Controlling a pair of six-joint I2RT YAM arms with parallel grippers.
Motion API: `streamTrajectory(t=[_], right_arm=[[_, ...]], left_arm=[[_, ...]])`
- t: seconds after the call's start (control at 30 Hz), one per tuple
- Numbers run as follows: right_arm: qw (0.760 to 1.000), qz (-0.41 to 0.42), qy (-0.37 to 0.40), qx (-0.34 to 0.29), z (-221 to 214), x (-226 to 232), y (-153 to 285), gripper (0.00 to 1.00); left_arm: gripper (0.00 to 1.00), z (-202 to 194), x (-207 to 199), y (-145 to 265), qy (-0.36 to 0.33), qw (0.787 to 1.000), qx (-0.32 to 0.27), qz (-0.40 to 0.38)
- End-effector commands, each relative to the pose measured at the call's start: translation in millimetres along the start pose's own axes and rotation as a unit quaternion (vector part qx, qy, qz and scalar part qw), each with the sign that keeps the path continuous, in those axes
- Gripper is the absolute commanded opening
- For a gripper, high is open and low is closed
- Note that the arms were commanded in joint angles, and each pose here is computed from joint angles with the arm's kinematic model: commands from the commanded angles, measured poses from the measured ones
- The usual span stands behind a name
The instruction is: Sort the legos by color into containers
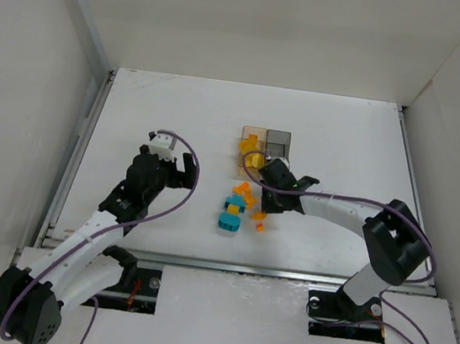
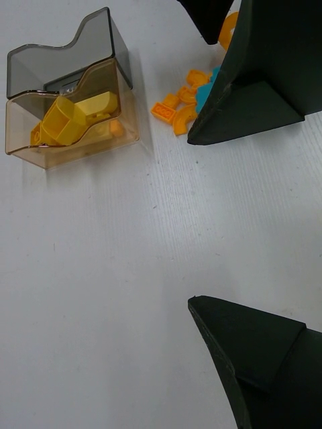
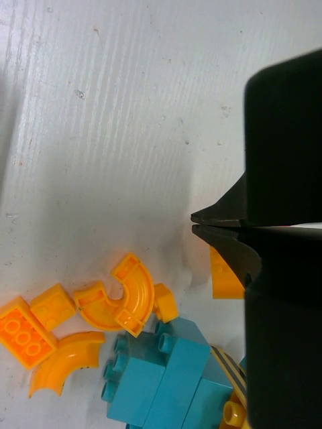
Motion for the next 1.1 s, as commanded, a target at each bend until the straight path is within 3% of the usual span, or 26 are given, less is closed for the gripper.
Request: streamTrajectory(t=[0.0, 0.17, 0.43, 0.6, 0.8, 1.07], right_arm=[[0.999, 0.000, 0.010, -0.030, 19.0, 1.4, 17.3, 0.00], [0.998, 0.001, 0.016, -0.053, 35.7, 0.8, 37.8, 0.00], [0.979, -0.036, 0.027, -0.197, 132.8, -4.8, 99.1, 0.00], [0.968, -0.108, 0.078, -0.214, 193.9, -20.1, 79.2, 0.00], [0.958, -0.158, 0.080, -0.224, 255.0, -51.4, 46.0, 0.00], [0.962, -0.143, 0.058, -0.227, 282.6, -74.7, 6.7, 0.00]], left_arm=[[0.94, 12.4, -6.8, 1.4, 0.007, 0.999, -0.031, -0.014], [0.94, 12.5, -6.4, 1.4, 0.003, 0.999, -0.031, -0.014], [0.94, 12.5, -6.4, 1.4, 0.003, 0.999, -0.031, -0.014], [0.94, 11.3, -3.8, -0.1, -0.002, 1.000, -0.029, -0.008], [0.94, 6.9, 2.0, -2.7, -0.007, 1.000, -0.019, 0.003], [0.94, 11.2, 19.5, -5.9, 0.000, 0.999, -0.026, 0.036]])
Point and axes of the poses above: each gripper's point midway between its finger pads, its own y axis back along the fingers, its own x axis along the line the jaws close on, z = x × y, the point moved 2 cm from there along y, back along the fingers, and after that the axes turned 14 degrees about y, right-handed, at the moved point
